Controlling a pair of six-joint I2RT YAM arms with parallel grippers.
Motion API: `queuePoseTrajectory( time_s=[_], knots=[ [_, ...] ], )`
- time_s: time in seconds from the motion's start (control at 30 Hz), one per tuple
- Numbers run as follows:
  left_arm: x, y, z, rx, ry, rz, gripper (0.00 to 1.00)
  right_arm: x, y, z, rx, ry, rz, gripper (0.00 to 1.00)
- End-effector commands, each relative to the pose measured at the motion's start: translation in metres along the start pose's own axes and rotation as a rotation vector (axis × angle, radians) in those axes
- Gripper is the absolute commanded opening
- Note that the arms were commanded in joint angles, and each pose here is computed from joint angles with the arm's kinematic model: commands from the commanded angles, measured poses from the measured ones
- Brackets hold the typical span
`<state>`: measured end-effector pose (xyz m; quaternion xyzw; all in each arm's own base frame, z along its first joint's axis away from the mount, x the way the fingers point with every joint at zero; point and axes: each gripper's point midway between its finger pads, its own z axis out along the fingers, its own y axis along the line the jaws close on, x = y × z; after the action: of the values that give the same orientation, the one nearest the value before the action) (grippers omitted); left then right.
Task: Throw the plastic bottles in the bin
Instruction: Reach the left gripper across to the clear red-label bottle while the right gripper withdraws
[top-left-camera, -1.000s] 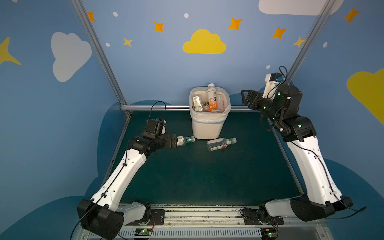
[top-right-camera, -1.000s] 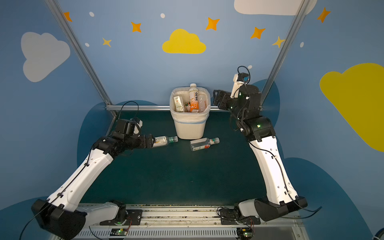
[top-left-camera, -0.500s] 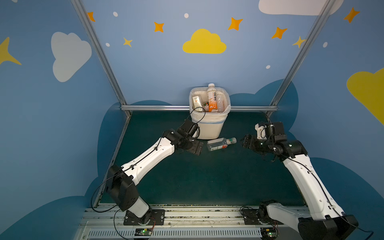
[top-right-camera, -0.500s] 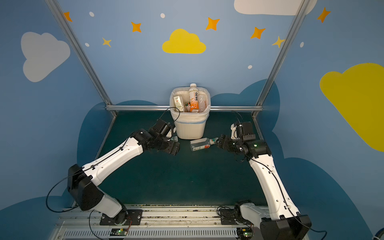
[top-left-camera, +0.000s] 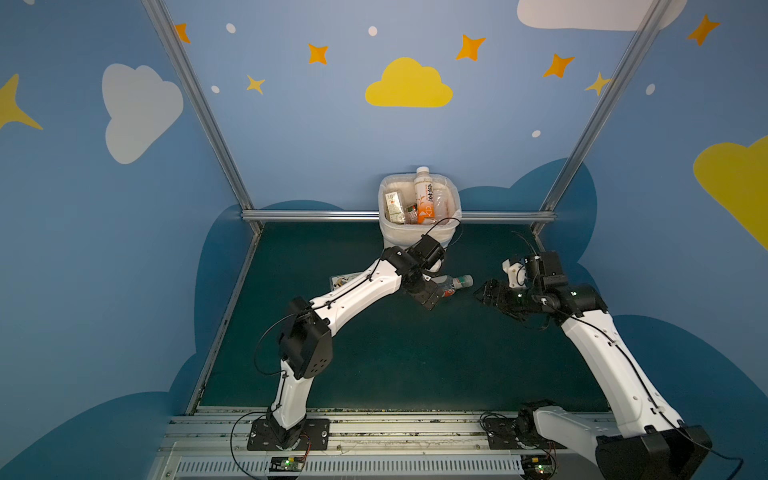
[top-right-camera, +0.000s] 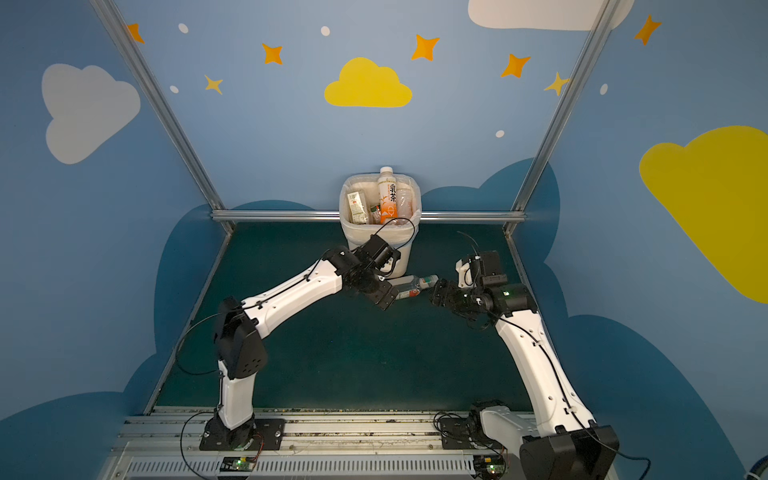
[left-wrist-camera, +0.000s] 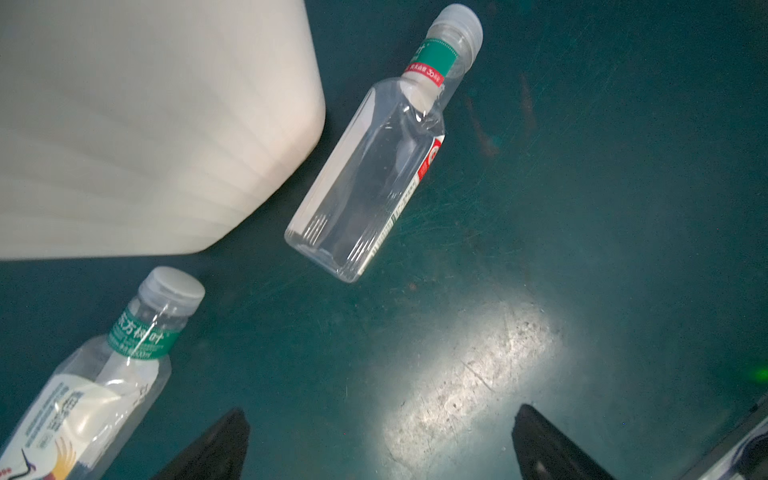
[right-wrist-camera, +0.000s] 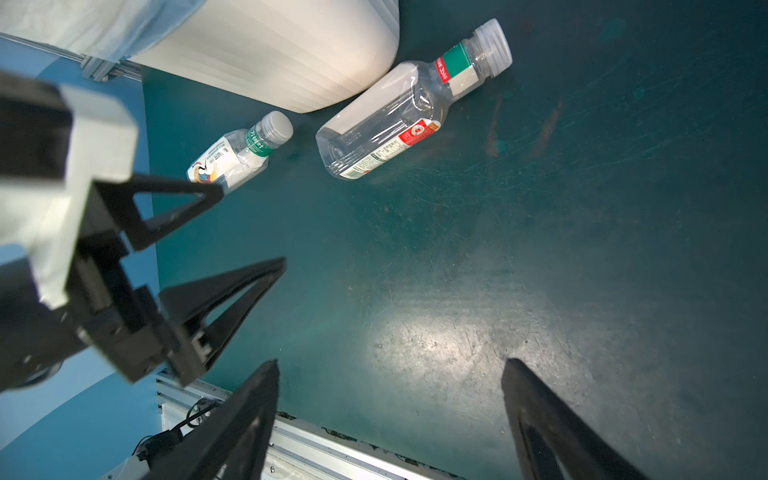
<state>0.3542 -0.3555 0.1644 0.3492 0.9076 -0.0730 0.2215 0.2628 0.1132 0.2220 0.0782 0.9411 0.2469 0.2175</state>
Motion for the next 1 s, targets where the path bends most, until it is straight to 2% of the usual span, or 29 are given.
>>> queuePoseTrajectory(
  time_s=[0.0,0.23,0.47,0.77,0.97],
  knots=[
    [-0.001,-0.002,0.013,-0.017,0.043,0.097,1.00,0.011,-0.006,-0.006,0.006,0.019,0.003,0.85],
    [-0.025,0.005,0.050,-0.074,0.037,0.166,1.00,0.011,-0.013,-0.013,0.011,0.006,0.019,0.85],
    [-0.037,0.007,0.072,-0.066,0.052,0.184,1.00,0.009,-0.016,-0.014,0.006,0.001,0.030,0.85],
    [-0.032,0.025,0.096,-0.050,0.087,0.141,1.00,0.001,-0.021,-0.015,0.011,-0.002,0.046,0.85],
    [-0.029,0.024,0.103,-0.019,0.096,0.130,1.00,-0.006,-0.023,-0.015,0.006,-0.010,0.061,0.85]
  ],
)
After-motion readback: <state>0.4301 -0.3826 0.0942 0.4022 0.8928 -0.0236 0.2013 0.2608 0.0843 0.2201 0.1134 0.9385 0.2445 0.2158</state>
